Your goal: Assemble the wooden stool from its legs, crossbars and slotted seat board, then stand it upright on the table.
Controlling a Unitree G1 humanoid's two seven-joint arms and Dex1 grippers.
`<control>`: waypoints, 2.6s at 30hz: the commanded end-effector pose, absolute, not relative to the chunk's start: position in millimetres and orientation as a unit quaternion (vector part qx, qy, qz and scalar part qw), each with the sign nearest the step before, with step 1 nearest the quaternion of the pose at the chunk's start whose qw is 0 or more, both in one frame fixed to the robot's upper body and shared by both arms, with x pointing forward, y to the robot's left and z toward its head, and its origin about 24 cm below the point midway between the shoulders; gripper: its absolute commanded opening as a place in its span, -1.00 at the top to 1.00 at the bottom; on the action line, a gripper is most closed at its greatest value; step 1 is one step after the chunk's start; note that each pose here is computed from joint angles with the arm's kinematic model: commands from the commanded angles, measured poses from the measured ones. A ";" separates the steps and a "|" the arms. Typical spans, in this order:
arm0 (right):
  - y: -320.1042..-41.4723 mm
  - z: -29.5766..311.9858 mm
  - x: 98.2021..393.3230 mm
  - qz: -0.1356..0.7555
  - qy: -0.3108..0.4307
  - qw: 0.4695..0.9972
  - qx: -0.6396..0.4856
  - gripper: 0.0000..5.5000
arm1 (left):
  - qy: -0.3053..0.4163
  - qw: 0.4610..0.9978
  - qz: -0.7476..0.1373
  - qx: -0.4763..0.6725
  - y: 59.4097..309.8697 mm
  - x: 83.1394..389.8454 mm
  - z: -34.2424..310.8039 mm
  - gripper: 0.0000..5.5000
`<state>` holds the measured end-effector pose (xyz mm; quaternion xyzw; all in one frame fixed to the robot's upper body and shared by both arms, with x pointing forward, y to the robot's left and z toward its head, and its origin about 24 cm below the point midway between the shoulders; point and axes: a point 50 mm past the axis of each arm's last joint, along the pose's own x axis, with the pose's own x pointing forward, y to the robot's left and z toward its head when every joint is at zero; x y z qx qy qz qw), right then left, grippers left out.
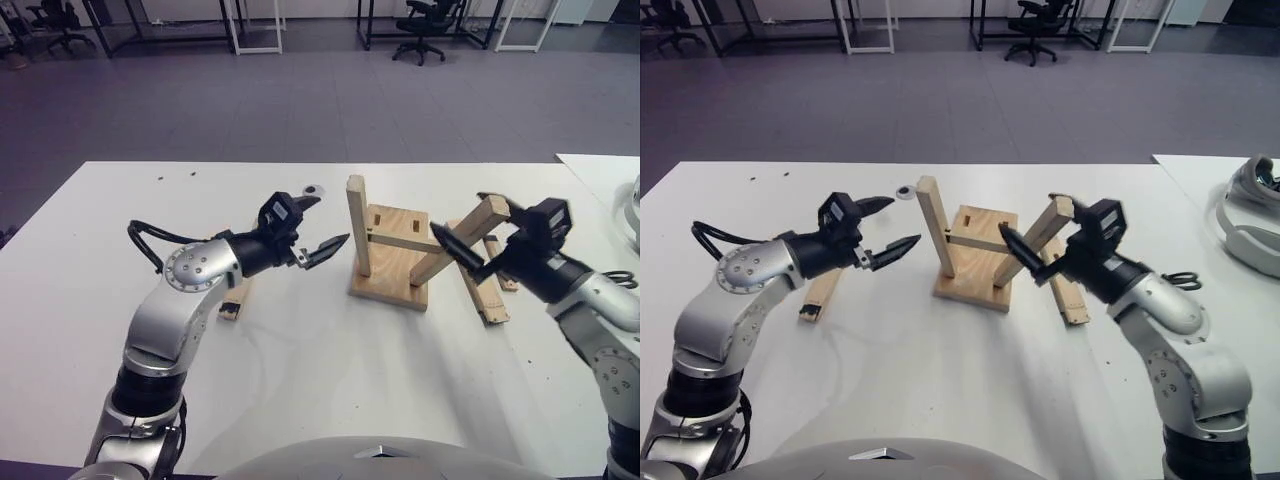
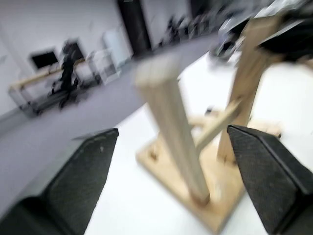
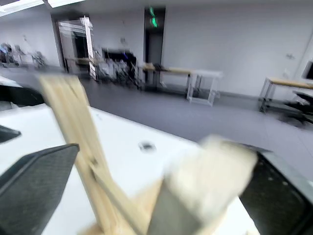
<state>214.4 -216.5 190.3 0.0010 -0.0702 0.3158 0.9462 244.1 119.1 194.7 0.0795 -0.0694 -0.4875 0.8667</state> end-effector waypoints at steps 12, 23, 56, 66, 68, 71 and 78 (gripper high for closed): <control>-208.3 163.8 277.0 0.238 0.036 0.960 0.140 -0.95 | -0.025 0.835 -0.547 -0.046 48.0 333.7 136.9 -0.49; -241.3 248.6 297.1 0.221 -0.182 0.915 0.286 -0.95 | -0.213 0.827 -0.482 -0.197 125.5 357.5 240.9 -0.49; -223.6 39.7 342.9 0.326 0.214 0.891 -0.234 -0.95 | 0.238 0.712 -0.571 0.331 164.9 210.8 32.9 -0.49; -207.8 21.6 265.0 0.524 0.216 0.817 -0.109 -0.95 | 0.155 0.873 -0.428 0.177 136.1 289.9 25.9 -0.49; -212.9 38.6 267.3 0.485 0.186 0.847 -0.109 -0.95 | 0.138 0.883 -0.415 0.170 134.7 312.6 33.4 -0.49; -233.6 65.2 285.4 0.387 0.143 0.908 -0.066 -0.95 | 0.126 0.891 -0.393 0.188 163.8 330.5 47.6 -0.49; -235.7 68.6 304.1 0.339 0.131 0.929 -0.077 -0.95 | 0.096 0.882 -0.423 0.182 215.2 317.1 75.9 -0.49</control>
